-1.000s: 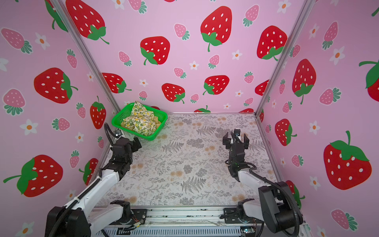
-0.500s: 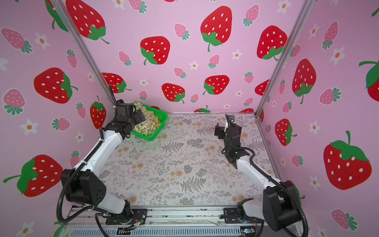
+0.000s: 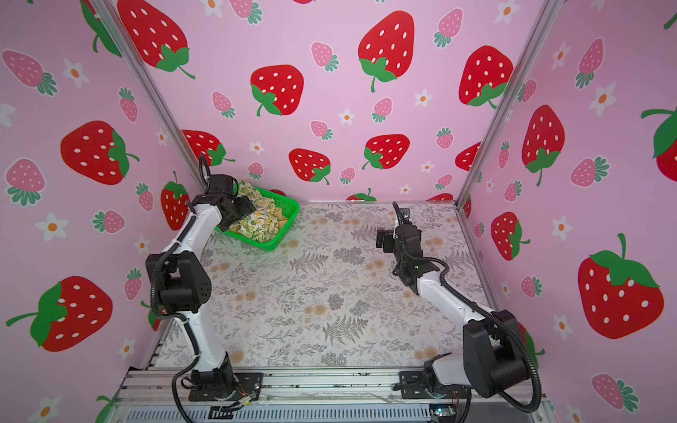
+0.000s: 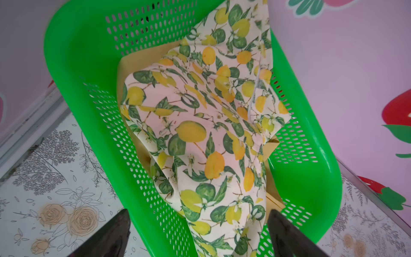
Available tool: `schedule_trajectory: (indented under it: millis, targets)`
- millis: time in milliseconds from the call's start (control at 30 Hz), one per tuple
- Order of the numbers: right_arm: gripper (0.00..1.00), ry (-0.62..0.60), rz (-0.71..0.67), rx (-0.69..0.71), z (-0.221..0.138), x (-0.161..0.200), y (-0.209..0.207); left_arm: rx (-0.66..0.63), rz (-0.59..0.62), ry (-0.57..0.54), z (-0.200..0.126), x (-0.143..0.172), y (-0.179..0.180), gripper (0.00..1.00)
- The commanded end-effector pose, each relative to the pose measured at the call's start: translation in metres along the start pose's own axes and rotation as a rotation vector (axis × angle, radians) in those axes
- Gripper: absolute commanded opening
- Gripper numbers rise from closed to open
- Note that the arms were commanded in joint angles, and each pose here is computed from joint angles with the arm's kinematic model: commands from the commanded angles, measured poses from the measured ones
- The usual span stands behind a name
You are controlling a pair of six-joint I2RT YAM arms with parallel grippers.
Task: Fold and stack skirts
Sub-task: Pick up the skirt from the basket.
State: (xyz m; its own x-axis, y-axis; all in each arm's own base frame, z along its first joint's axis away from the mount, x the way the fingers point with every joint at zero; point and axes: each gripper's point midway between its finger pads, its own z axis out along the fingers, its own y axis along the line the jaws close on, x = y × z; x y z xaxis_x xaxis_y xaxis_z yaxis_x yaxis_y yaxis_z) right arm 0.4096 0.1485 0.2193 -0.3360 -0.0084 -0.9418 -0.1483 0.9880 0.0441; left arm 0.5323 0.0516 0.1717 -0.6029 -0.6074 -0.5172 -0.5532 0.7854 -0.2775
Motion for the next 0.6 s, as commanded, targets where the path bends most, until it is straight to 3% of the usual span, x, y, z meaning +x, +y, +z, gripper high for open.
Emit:
schedule_trajectory:
  millis: [0,133,367,567]
  targets:
    - [1.00,-0.004,0.018,-0.024,0.001,-0.008,0.008,0.036,-0.066,0.061,0.006,0.001,-0.004,0.96]
    - [1.00,0.009,0.015,-0.037,0.004,-0.005,0.013,0.020,-0.065,0.105,0.023,0.006,-0.003,0.92]
    - [1.00,0.028,0.001,-0.050,0.005,0.002,0.018,0.029,-0.059,0.118,0.038,0.006,-0.006,0.73]
    - [1.00,0.033,-0.006,-0.057,0.002,0.004,0.021,0.056,-0.036,0.127,0.039,-0.001,-0.016,0.45]
